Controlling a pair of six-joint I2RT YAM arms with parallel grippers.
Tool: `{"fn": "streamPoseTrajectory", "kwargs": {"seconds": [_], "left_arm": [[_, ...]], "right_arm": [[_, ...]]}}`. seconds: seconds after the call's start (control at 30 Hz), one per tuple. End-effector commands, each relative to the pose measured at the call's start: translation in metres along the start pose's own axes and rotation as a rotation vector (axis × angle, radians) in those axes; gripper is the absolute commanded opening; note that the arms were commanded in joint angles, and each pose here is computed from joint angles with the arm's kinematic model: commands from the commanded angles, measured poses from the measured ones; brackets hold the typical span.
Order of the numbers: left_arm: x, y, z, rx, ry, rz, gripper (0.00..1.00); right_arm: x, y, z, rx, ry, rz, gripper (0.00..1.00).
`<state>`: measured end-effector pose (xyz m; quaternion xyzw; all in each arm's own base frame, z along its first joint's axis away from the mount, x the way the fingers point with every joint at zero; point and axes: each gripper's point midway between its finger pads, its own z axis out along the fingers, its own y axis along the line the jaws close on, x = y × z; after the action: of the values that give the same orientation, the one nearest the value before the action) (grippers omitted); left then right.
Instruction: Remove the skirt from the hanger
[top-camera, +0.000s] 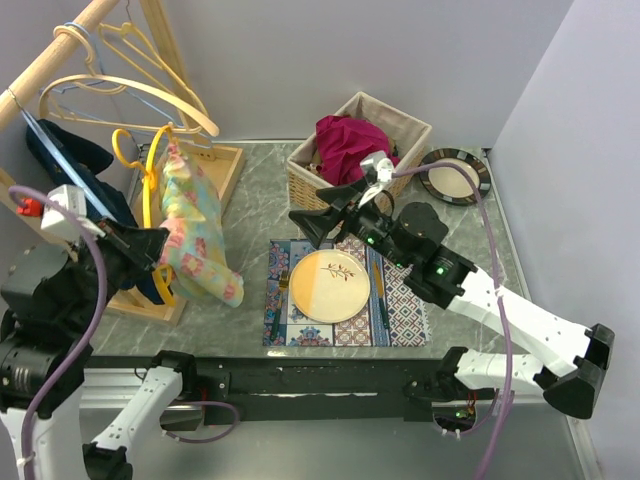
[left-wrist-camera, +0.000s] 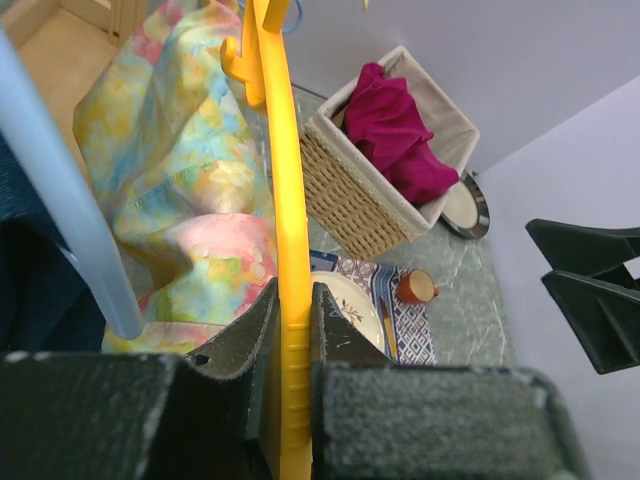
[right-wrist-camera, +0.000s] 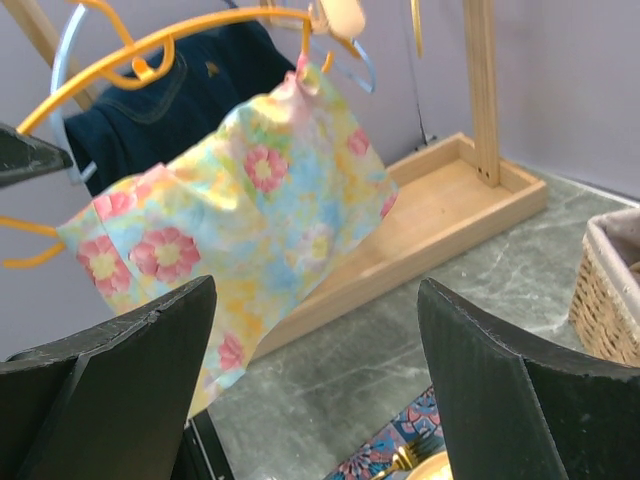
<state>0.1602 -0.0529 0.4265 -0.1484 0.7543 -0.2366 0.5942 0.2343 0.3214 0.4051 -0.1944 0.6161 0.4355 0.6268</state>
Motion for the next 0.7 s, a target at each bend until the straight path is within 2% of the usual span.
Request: {"fn": "streamPoseTrajectory", "kwargs": {"seconds": [0.0,0.07,0.27,0.43,0.67], "left_arm": [[-0.049,-0.016,-0.021,0.050,-0.219,-0.026,0.01],[-0.055,-0.010,-0.017,0.006,-0.240,-0.032,0.01],[-0.069,-0.014,-0.010,0.007,-0.277,-0.020,0.01],[-0.075,-0.033,-0.015,0.102,-0.293,0.005,0.01],[-0.084,-0.054,-0.047,0.211,-0.339,0.008,0.01]], "right_arm": [[-0.029,0.007,-0.013,-0.008,-0.083,0.006,0.88],[-0.030,0.006,-0.017,-0.005,-0.089,0.002,0.89],[-0.035,0.006,-0.023,-0.005,-0.109,-0.006,0.89],[-0.034,0.006,-0.024,-0.006,-0.110,-0.010,0.89],[-0.030,0.004,-0.021,0.001,-0.094,-0.020,0.89]]}}
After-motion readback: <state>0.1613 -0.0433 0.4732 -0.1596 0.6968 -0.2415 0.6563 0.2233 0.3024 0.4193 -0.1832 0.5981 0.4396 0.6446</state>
